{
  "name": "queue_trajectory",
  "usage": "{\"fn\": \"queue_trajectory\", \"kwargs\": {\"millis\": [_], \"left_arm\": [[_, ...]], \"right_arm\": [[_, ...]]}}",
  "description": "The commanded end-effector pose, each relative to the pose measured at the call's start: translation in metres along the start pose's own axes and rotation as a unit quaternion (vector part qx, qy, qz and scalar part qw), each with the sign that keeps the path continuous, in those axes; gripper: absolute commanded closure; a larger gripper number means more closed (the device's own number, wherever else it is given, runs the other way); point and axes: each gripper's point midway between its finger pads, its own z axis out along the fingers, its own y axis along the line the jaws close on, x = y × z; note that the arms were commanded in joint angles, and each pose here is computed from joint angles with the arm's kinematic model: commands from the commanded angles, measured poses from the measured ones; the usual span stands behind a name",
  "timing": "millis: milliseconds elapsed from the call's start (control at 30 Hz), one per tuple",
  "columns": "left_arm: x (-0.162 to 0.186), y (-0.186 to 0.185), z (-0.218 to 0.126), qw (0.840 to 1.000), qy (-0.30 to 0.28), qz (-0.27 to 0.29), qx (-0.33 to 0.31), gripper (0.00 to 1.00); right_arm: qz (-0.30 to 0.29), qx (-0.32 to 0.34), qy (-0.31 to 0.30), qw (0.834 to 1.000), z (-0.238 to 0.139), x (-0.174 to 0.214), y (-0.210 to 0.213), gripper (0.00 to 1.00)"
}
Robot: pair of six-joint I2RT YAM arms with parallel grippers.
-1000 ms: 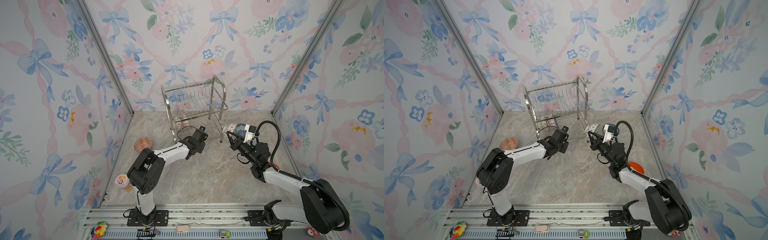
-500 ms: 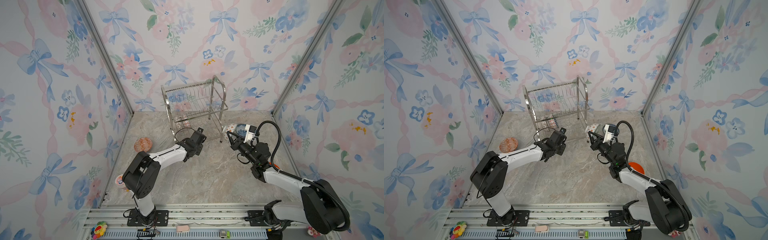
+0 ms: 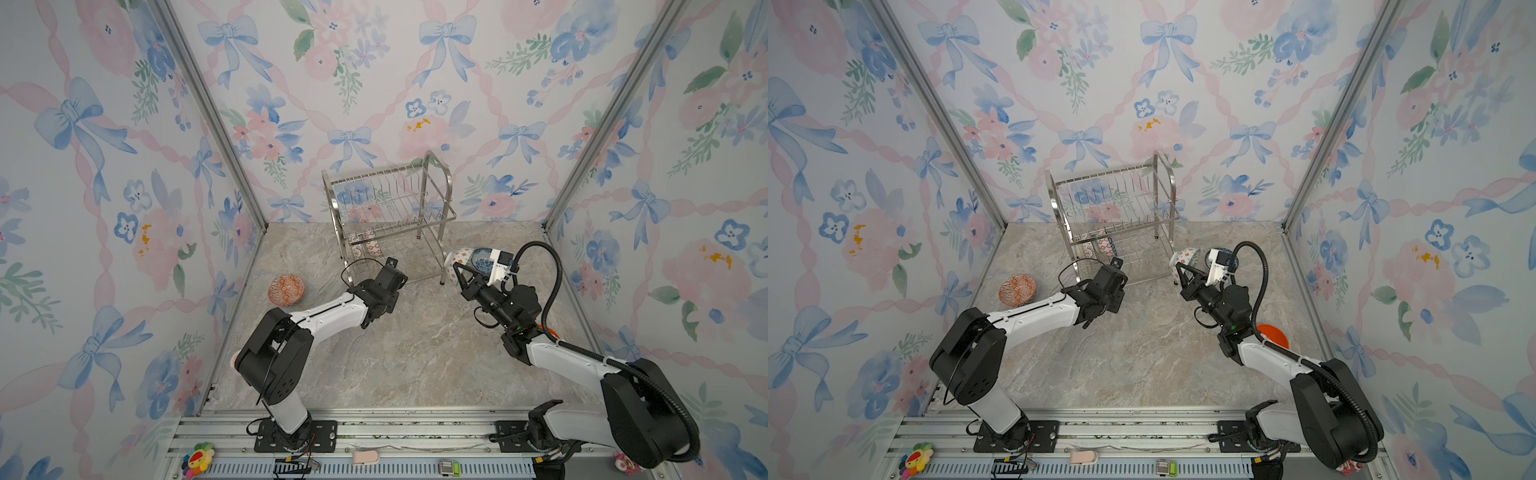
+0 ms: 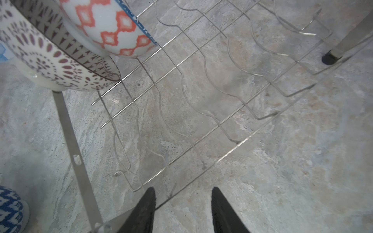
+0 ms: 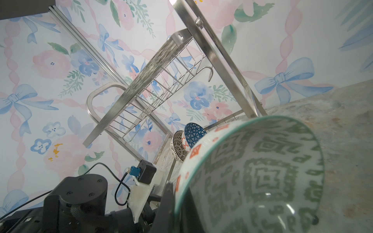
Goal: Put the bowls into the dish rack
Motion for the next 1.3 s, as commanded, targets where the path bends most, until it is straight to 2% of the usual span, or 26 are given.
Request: {"fn": "queue_trajectory", "kwargs": {"millis": [0,500,933,1267], "left_arm": [[0.025,0.012,-0.003,0.999,0.037,-0.021,-0.005,0.54],[0.048,0.051,-0.010,0.992,0.059,-0.109,-0.017,0.53],[0.060,0.077,-0.006,0.987,0.074,-0.131,-0.061,0.51],[0.060,0.100,-0.015,0.981,0.064,-0.168,-0.076,0.46]], "right_arm": [[-0.013,-0.027,-0.033,0.999,-0.003,-0.020,0.021,1.00],[-0.010,-0.040,-0.022,0.999,0.007,-0.011,0.029,1.00],[-0.002,-0.051,-0.009,0.999,0.016,-0.001,0.032,1.00],[0.005,-0.098,0.030,0.995,0.034,0.026,0.056,1.00]]}}
